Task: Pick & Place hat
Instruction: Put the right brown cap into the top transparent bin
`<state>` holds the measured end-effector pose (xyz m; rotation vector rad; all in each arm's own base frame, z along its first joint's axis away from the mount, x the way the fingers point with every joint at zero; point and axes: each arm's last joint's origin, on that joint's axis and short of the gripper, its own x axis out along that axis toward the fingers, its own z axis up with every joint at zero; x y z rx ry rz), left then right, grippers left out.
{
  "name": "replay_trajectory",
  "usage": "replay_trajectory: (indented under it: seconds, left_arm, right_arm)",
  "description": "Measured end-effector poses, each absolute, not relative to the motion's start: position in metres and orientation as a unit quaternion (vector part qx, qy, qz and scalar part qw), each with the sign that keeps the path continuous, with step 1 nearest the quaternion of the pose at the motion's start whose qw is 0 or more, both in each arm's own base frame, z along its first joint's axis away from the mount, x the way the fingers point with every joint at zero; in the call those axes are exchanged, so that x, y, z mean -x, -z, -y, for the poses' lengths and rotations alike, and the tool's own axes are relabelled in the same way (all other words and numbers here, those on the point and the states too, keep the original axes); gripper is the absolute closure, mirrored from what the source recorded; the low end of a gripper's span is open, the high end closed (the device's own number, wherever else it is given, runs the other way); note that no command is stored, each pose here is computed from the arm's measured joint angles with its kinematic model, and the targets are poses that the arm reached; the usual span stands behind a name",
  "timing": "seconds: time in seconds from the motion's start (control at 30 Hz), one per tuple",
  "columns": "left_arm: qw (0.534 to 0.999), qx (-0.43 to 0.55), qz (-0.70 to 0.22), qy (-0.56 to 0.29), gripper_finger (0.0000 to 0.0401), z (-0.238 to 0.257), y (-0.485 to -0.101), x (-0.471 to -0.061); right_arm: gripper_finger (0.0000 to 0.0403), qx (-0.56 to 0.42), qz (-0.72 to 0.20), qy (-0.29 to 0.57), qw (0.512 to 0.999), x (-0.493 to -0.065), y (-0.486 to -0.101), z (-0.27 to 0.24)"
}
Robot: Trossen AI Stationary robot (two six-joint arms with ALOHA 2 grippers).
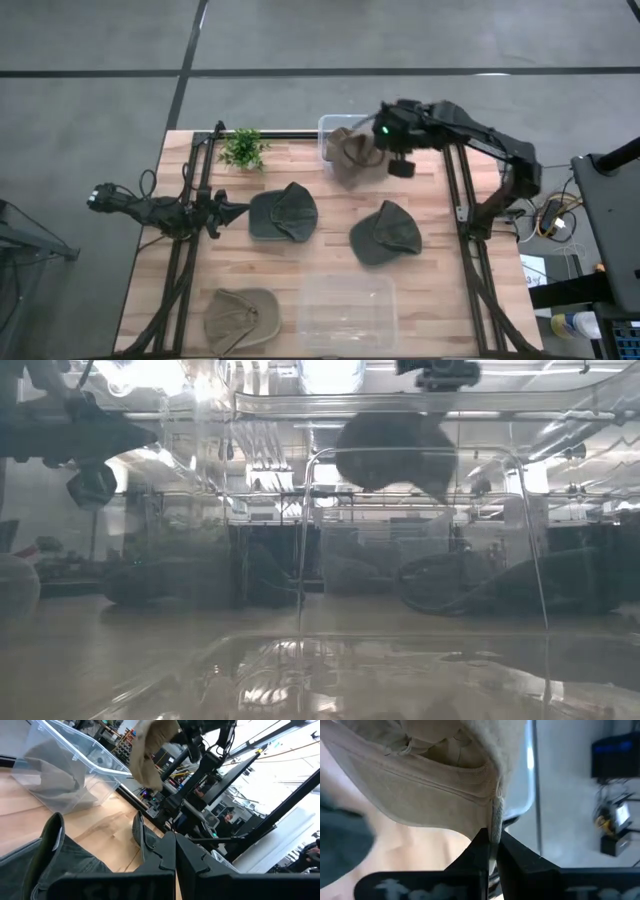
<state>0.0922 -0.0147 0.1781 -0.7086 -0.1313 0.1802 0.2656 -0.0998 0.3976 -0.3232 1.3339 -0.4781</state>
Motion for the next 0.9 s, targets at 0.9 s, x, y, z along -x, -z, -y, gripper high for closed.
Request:
replay_trajectory:
  seconds: [0.9]
  left_arm:
    - [0.931, 0.349, 0.065, -0.089, 0.0401, 0.015, -0.178, -0.092]
  right_arm:
    - [0.0390, 0.129, -0.658, 0.199, 0.714, -0.319, -0.376, 0.223]
